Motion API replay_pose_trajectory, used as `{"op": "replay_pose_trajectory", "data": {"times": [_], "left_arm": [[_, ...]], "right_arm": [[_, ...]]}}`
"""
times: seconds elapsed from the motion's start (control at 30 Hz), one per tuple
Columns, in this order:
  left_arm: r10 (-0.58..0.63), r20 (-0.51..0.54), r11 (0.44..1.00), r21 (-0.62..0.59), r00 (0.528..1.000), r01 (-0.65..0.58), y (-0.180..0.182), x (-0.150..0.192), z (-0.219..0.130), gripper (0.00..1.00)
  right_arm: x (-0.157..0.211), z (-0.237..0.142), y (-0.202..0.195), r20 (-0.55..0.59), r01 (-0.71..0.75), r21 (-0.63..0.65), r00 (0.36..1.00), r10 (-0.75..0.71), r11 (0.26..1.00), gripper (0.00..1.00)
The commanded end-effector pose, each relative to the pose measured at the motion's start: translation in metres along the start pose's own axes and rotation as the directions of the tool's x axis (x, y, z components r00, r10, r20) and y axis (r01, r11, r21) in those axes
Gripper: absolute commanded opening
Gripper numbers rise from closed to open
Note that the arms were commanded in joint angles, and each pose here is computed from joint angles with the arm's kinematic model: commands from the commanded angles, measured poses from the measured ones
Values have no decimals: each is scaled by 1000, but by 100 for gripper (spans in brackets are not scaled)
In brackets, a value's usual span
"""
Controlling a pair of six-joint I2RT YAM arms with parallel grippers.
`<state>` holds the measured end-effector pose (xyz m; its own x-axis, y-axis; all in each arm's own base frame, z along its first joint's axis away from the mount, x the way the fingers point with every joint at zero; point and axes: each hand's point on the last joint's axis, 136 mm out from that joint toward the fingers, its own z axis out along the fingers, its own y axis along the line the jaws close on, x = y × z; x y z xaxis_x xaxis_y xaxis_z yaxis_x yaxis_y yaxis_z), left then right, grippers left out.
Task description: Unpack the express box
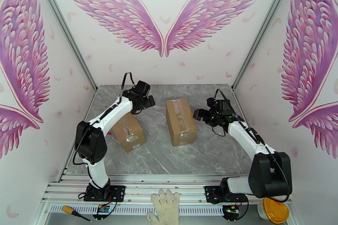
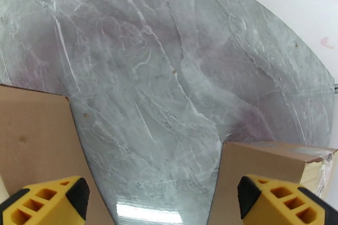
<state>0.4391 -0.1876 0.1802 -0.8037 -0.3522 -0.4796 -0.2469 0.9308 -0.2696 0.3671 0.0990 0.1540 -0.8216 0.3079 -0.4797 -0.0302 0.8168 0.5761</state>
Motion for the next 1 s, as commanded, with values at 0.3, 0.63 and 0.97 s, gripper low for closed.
{"op": "replay_pose_trajectory", "data": {"times": [0.3,0.63,0.97], "left_arm": [[189,119,856,467,975,-223,-150,-11,-50,99],[267,203,821,463,942,-332,-162,-7,-53,99],[361,358,732,463,861,-499,-176,-22,-66,99]], "right_arm": [[7,-12,26,-27,36,-92,999,-39,995,80],[-40,-58,-65,286,-285,301,937,199,910,79],[-35,-58,-149,426,-748,335,663,616,573,75]]}}
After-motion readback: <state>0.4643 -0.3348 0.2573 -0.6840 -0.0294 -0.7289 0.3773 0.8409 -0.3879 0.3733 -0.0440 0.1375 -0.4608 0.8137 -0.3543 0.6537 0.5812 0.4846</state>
